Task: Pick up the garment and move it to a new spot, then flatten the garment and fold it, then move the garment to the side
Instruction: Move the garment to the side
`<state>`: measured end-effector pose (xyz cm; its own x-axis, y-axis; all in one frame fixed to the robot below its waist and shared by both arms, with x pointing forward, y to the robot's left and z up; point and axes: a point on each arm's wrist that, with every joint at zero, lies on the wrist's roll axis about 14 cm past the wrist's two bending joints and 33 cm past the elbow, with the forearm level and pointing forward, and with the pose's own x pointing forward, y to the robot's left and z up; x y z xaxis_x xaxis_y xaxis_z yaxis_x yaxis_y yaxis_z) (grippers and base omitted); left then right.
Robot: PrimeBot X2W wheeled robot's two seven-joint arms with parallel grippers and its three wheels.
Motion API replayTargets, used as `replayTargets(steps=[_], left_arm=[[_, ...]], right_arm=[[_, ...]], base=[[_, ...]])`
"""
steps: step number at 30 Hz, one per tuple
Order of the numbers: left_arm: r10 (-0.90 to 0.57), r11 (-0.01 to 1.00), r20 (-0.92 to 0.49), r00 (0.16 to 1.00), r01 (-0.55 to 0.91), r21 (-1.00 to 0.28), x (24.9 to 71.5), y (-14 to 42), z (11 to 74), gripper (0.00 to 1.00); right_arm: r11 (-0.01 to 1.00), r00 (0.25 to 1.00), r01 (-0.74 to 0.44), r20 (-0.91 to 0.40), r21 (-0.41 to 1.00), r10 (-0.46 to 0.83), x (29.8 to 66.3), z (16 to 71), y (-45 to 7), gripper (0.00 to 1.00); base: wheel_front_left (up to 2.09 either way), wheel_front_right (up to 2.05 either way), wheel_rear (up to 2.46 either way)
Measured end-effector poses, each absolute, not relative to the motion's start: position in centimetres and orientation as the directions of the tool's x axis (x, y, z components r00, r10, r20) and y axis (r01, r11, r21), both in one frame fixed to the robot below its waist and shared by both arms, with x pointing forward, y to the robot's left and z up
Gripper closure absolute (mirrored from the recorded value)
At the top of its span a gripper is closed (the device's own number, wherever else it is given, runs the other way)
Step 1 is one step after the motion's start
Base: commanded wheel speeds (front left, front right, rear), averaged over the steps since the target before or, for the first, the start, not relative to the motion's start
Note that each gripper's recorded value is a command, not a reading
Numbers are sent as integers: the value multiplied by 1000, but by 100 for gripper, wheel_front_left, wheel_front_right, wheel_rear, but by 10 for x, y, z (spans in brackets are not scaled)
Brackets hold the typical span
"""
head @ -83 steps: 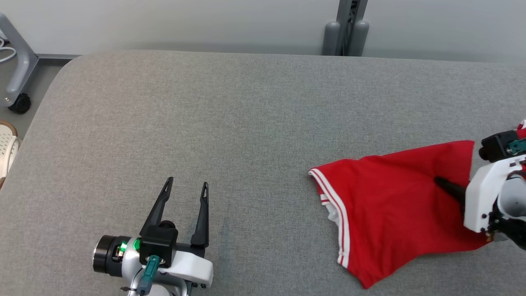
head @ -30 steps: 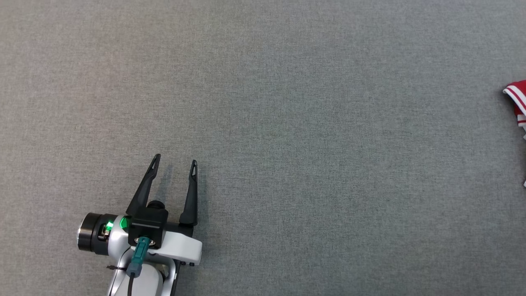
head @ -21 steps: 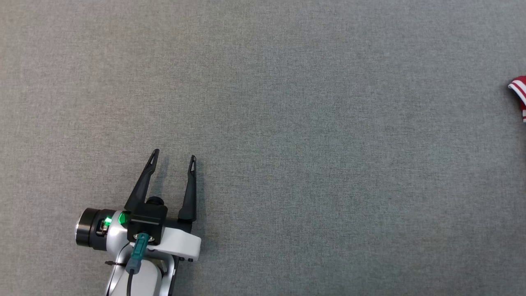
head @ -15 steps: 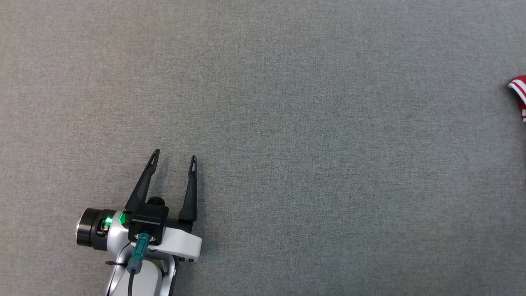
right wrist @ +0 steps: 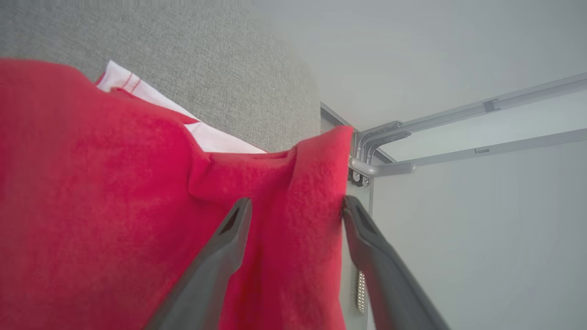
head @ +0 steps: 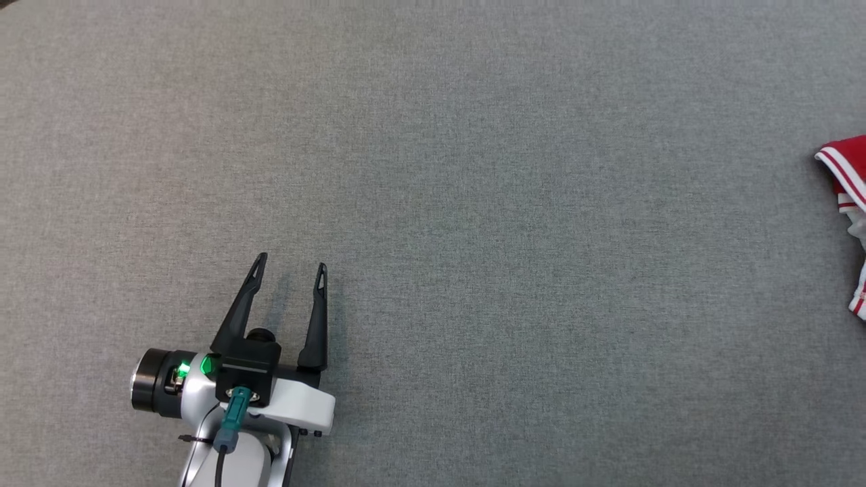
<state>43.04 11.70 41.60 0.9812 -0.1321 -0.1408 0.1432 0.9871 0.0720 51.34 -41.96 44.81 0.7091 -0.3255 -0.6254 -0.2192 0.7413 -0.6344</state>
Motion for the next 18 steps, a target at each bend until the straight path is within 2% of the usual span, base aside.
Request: replayTargets(steps=[6,10,15,18], left_arm=[[-126,989,-123,984,135,63,425,117,425,0],[-123,990,-97,988,129,55,422,116,437,0],[-109,992,-69,992,113,52,414,119,449,0],[-97,994,-53,994,100,50,408,122,456,0]], right_arm=[[727,755,-202,-577,-657,-312,522,476,-414,0],[744,816,-173,-517,-645,-259,531,501,-400,0],[833,916,-129,-386,-538,-108,546,535,-355,0],[891,955,-155,-295,-427,25,549,549,-311,0]], base=[[0,0,0],[0,0,0],[0,0,0],[0,0,0]])
